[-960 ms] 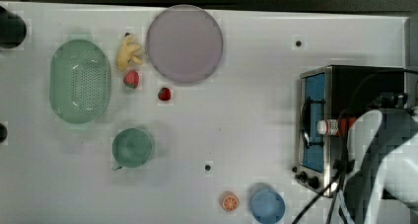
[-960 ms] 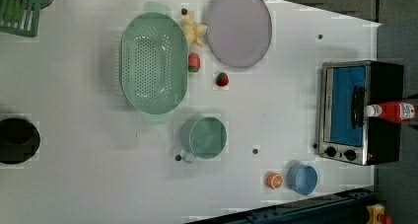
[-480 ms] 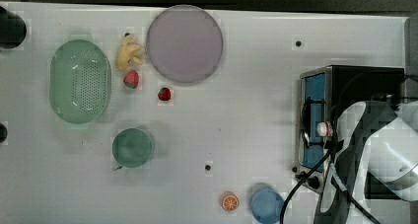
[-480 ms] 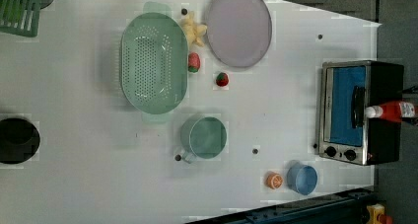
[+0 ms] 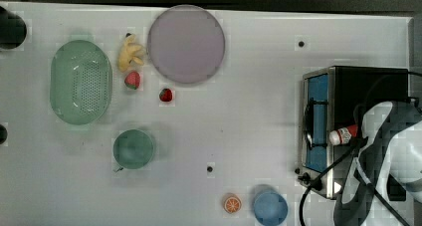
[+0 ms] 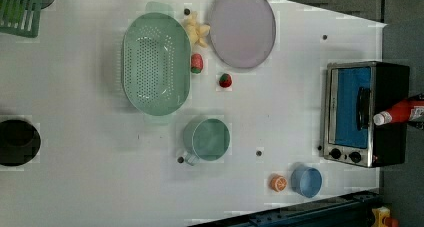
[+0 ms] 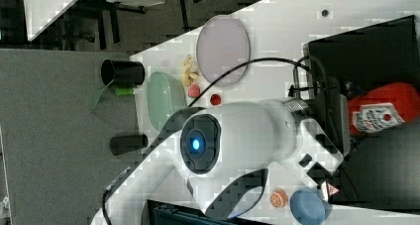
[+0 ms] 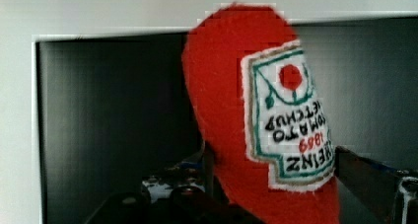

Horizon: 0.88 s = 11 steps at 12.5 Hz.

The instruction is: Pick Ketchup from oven and place it on table.

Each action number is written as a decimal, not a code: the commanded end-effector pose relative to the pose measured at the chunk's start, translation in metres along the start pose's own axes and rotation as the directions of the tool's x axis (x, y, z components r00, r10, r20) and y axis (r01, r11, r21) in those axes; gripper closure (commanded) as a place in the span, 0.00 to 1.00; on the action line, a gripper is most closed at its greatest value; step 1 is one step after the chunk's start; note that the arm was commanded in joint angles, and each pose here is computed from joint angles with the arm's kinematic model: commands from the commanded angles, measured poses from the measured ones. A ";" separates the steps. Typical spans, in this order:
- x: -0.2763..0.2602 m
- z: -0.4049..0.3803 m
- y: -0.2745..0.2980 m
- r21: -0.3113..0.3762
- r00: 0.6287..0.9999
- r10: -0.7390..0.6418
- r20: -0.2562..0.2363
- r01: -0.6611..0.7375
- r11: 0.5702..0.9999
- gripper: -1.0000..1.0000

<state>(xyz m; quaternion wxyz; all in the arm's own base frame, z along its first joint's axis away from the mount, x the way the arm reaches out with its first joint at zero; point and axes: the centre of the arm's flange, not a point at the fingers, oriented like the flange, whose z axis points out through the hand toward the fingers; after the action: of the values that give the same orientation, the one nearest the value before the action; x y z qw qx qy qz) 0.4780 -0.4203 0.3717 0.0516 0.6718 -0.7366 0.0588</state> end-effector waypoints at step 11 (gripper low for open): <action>-0.260 -0.190 -0.080 0.129 0.847 -0.509 0.152 0.493 0.860 0.40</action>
<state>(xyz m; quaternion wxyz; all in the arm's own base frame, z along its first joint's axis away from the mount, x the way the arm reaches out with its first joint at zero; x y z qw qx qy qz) 0.5725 -0.1983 0.5062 -0.0248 0.8098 -0.5862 0.0067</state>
